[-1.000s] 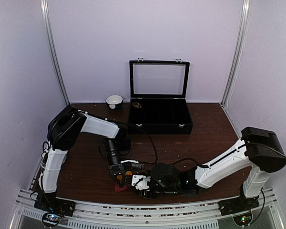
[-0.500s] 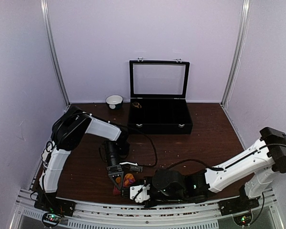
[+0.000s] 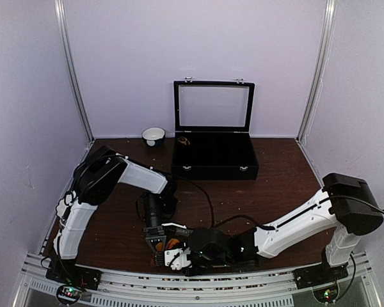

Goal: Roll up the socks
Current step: Roll the sock at the center of the board.

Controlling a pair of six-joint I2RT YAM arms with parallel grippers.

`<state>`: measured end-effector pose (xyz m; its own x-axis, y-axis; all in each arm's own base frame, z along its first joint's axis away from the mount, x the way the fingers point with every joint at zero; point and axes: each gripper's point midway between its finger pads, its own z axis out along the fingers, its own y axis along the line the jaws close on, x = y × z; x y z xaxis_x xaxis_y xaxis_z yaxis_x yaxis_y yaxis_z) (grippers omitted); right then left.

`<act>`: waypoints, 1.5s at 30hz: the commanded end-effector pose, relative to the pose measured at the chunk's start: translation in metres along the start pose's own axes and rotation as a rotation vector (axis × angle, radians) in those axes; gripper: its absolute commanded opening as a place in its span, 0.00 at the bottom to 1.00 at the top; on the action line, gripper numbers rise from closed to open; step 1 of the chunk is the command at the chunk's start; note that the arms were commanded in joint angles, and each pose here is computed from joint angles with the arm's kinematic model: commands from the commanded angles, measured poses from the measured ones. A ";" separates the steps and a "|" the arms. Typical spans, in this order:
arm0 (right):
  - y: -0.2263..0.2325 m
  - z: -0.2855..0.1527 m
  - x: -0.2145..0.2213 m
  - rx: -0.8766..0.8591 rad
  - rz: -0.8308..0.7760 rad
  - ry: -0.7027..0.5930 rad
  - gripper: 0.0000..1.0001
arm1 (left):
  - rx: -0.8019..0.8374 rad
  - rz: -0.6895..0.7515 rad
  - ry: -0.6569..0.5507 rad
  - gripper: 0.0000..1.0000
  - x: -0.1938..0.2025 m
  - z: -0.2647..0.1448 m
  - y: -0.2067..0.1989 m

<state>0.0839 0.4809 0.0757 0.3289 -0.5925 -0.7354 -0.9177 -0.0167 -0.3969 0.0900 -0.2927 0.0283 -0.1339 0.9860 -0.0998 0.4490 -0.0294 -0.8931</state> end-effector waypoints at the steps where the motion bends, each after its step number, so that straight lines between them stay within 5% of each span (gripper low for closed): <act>1: -0.009 0.010 -0.006 -0.001 0.000 -0.012 0.38 | 0.025 0.006 0.008 0.00 0.001 0.003 0.000; 13: 0.001 0.029 0.061 -0.046 0.164 0.101 0.33 | 0.004 0.050 0.008 0.02 0.000 0.002 -0.002; 21: 0.014 0.043 0.092 -0.176 0.356 0.208 0.15 | -0.199 0.171 0.001 0.49 -0.013 -0.021 -0.012; 23: 0.017 0.043 0.100 -0.201 0.418 0.241 0.09 | -0.324 0.205 -0.010 0.53 -0.017 -0.036 -0.014; 31: 0.032 0.040 0.126 -0.212 0.577 0.385 0.00 | -0.871 0.248 -0.185 0.56 -0.012 -0.114 -0.008; 45: 0.016 0.057 0.133 -0.219 1.220 0.330 0.00 | -0.932 0.544 -0.150 0.53 0.014 -0.063 -0.031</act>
<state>0.1307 0.5064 0.0343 -0.5542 -0.4460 -0.7028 -0.8320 0.3217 0.4519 0.1431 -0.2491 0.0756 0.0722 0.8989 -0.4321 0.9824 -0.1389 -0.1250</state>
